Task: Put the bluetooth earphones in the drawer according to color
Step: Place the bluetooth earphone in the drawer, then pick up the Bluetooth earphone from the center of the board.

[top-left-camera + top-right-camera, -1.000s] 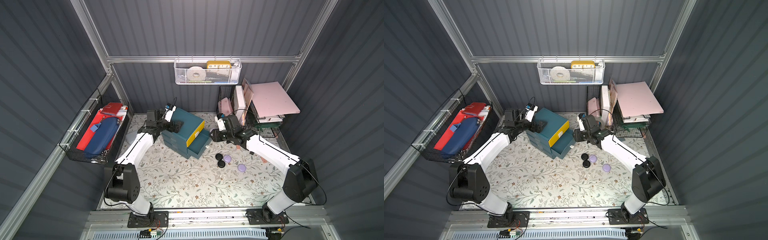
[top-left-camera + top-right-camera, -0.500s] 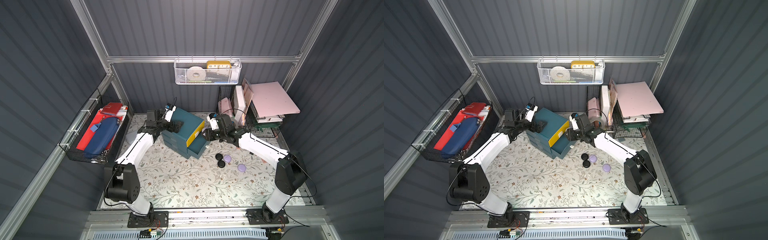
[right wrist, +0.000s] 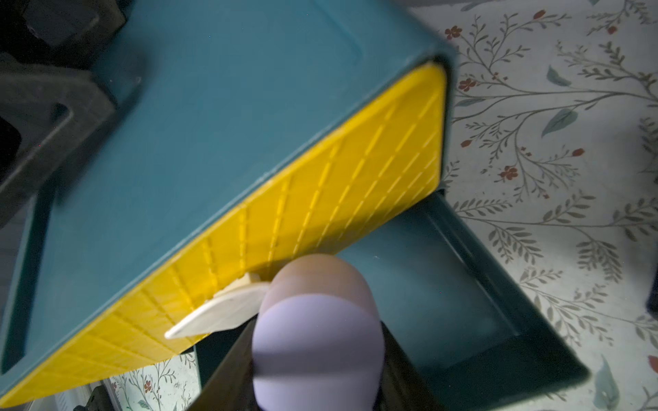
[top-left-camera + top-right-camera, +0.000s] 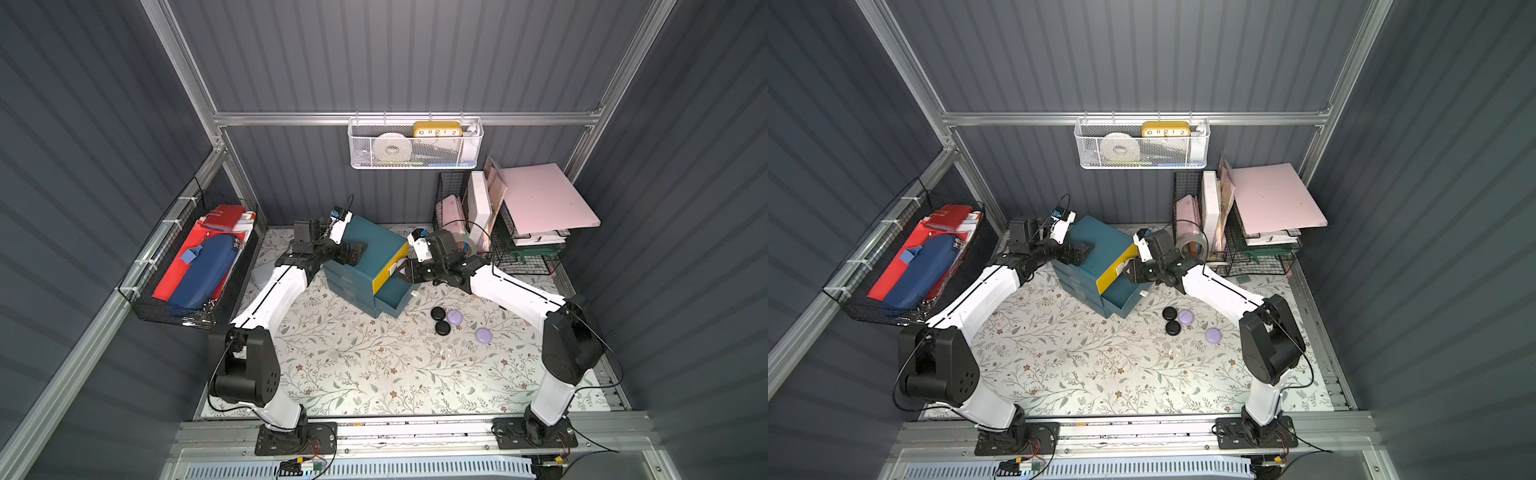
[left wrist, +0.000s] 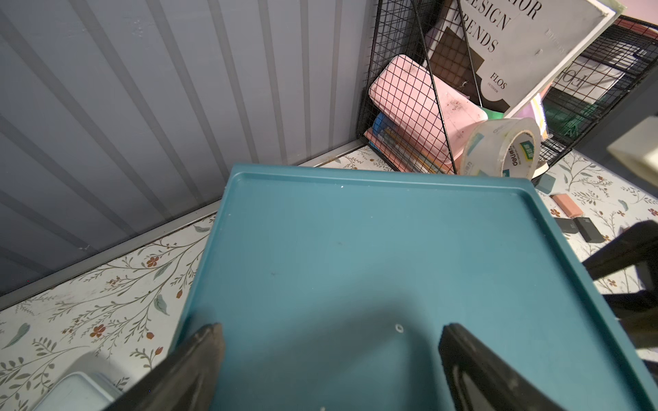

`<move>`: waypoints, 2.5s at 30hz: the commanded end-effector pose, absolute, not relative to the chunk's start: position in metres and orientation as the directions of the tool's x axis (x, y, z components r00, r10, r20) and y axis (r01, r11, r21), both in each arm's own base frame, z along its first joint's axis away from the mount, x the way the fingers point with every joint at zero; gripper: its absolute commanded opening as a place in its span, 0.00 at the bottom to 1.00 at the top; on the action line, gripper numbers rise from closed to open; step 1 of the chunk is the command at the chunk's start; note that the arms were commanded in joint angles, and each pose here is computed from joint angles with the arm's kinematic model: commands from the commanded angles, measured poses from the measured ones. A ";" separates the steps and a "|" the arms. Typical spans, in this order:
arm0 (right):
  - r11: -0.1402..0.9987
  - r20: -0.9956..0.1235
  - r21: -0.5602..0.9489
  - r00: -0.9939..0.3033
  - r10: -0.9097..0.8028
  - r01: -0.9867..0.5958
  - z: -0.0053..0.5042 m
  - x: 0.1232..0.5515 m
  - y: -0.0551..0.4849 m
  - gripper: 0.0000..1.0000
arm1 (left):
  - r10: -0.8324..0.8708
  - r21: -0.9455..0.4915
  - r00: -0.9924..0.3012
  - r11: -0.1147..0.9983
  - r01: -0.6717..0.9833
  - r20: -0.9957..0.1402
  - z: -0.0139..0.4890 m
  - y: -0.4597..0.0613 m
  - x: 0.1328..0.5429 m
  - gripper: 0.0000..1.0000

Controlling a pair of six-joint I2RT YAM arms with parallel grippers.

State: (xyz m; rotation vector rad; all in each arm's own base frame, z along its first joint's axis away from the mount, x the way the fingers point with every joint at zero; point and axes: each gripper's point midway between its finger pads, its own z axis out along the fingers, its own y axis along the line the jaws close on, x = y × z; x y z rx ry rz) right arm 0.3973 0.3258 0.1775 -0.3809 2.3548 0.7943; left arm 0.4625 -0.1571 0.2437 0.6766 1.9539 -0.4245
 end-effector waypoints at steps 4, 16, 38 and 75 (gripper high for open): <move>0.738 -0.652 0.481 -0.756 -0.060 -0.474 0.190 0.398 0.345 0.00 | 0.287 -0.159 -0.611 0.806 0.570 -0.738 0.170 -0.151 0.435 0.99; 0.753 -0.638 0.474 -0.768 -0.064 -0.456 0.180 0.397 0.343 0.18 | 0.288 -0.160 -0.615 0.807 0.569 -0.734 0.167 -0.151 0.435 0.99; 0.788 -0.643 0.439 -0.764 -0.060 -0.431 0.177 0.401 0.334 0.76 | 0.290 -0.154 -0.614 0.809 0.567 -0.734 0.167 -0.150 0.435 0.99; 0.993 -0.498 0.082 -0.860 0.113 0.082 0.156 0.318 0.108 0.89 | 0.286 -0.168 -0.621 0.805 0.569 -0.730 0.164 -0.151 0.435 0.99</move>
